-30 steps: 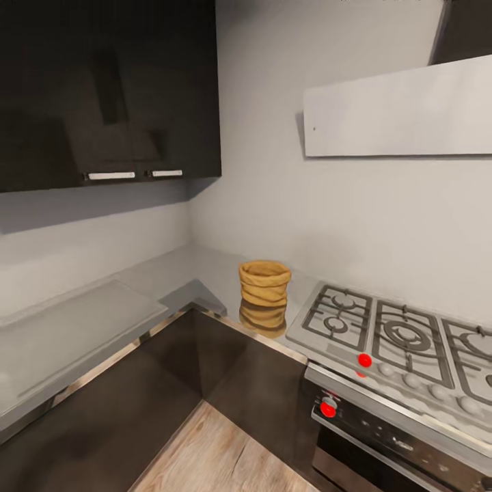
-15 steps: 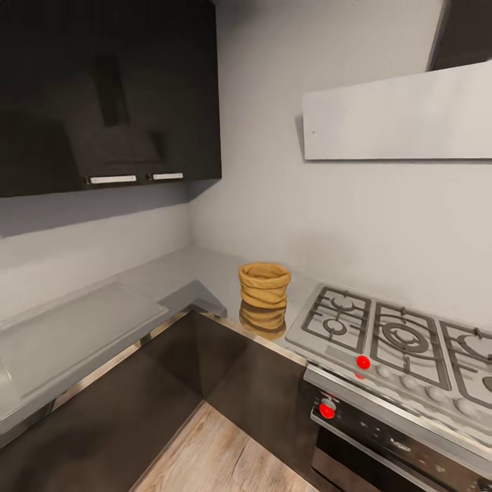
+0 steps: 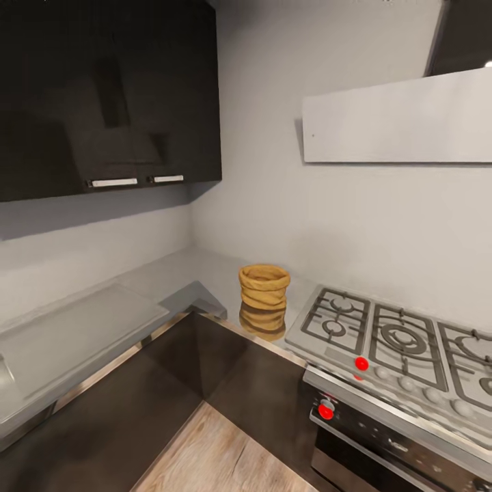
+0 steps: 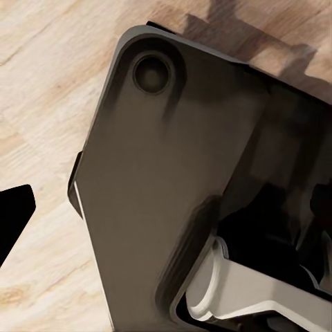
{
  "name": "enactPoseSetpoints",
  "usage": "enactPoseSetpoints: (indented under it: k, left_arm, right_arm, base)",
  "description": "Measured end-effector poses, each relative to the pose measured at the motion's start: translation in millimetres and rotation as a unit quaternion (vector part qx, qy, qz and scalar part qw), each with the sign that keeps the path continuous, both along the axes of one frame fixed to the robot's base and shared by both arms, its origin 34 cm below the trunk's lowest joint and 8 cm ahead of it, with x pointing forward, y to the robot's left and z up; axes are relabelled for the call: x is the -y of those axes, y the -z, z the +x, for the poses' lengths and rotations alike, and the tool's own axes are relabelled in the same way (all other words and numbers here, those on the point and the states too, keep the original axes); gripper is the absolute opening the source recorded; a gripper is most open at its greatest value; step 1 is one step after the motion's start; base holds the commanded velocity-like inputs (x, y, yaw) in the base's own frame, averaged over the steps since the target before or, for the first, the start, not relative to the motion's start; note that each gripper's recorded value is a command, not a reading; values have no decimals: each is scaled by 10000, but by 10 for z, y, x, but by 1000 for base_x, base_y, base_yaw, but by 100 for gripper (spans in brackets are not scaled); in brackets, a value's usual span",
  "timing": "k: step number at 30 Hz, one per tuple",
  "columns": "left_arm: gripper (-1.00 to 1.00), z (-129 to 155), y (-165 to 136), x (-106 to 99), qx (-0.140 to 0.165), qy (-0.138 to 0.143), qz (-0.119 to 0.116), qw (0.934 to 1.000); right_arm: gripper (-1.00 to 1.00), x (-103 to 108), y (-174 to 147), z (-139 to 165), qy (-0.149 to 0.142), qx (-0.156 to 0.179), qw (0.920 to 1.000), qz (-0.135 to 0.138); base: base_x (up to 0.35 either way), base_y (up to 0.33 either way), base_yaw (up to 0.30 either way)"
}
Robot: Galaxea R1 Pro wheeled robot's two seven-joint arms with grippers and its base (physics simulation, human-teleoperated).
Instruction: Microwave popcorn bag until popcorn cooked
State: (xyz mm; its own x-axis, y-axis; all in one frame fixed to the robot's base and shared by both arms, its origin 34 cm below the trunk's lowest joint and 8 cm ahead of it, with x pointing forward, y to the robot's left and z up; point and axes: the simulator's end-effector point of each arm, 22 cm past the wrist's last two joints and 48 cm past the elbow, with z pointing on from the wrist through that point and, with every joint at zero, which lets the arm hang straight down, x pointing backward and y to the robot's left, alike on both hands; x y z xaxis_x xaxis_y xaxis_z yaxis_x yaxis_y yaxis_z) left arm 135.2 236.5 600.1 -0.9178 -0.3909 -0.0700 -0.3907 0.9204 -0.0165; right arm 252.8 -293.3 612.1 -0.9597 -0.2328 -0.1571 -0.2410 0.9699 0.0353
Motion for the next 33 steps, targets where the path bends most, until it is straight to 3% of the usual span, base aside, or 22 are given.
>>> enactPoseSetpoints:
  k: [10, 16, 33]
  left_arm:
    - [100, -24, -56, -1, 7, -9, 1, 10000]
    - [100, -23, -56, -1, 8, -18, 1, 10000]
    - [100, -123, -53, -3, -122, -56, 4, 9999]
  right_arm:
    - [100, -1, -55, -24, 1, 4, 10000, 3]
    - [100, -107, -46, -59, 12, -75, 9999, 84]
    - [100, -67, -11, -189, 15, -282, 9996, 29]
  base:
    - [0, 0, 0]
    - [0, 0, 0]
    - [0, 0, 0]
